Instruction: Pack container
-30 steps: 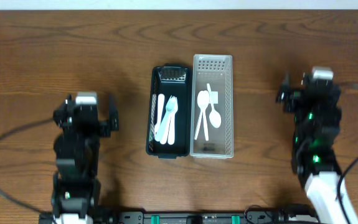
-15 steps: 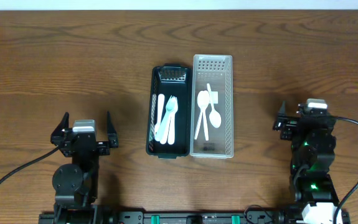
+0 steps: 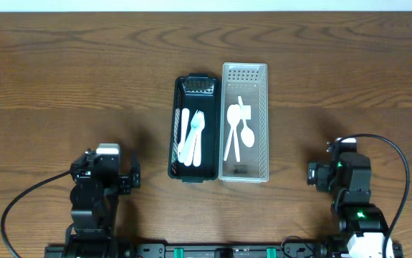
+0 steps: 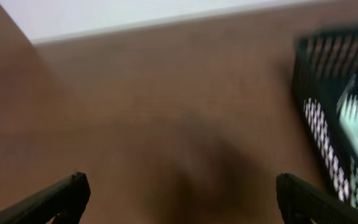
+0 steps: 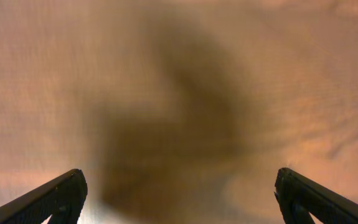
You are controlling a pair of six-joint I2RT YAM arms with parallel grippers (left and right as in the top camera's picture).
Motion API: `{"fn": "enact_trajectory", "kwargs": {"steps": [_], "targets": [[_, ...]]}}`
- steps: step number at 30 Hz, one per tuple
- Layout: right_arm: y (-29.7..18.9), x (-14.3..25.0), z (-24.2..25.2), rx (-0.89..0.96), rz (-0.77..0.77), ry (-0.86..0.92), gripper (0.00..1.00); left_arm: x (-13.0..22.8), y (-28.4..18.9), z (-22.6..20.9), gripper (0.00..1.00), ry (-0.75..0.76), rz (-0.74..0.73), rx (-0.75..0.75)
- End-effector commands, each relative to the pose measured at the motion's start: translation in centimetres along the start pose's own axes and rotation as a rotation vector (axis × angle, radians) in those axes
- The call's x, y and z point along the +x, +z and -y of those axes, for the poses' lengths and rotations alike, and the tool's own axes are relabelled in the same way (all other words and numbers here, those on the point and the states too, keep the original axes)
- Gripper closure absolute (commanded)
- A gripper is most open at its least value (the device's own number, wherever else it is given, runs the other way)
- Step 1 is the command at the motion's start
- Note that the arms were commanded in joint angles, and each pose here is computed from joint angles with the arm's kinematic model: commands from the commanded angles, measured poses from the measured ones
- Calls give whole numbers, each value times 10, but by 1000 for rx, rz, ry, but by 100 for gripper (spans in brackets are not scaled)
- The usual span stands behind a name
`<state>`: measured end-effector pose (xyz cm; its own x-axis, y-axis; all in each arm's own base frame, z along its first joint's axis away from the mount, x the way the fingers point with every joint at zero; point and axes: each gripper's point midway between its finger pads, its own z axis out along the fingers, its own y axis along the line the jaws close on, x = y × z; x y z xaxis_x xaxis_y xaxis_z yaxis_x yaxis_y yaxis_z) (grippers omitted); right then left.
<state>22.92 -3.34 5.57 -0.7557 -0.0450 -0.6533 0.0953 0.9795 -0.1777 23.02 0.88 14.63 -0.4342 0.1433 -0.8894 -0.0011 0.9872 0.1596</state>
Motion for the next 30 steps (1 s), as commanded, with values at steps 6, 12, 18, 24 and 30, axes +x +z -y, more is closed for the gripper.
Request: {"fn": "enact_trajectory", "kwargs": {"steps": [6, 12, 18, 24, 30], "targets": [[-19, 17, 1, -6, -15, -4, 1, 45, -7, 6, 2, 36, -189, 31], [-39, 9, -3, -29, 89, -9, 1, 78, -15, 9, 2, 51, -324, 49], [-64, -25, -2, -35, 310, 14, 1, 89, -19, 10, 2, 57, -373, 56], [-114, -107, 5, -23, 806, 78, 1, 89, -19, 10, 2, 57, -373, 56], [-106, -110, 6, -2, 966, 129, 1, 89, -19, 10, 2, 57, -373, 56]]}}
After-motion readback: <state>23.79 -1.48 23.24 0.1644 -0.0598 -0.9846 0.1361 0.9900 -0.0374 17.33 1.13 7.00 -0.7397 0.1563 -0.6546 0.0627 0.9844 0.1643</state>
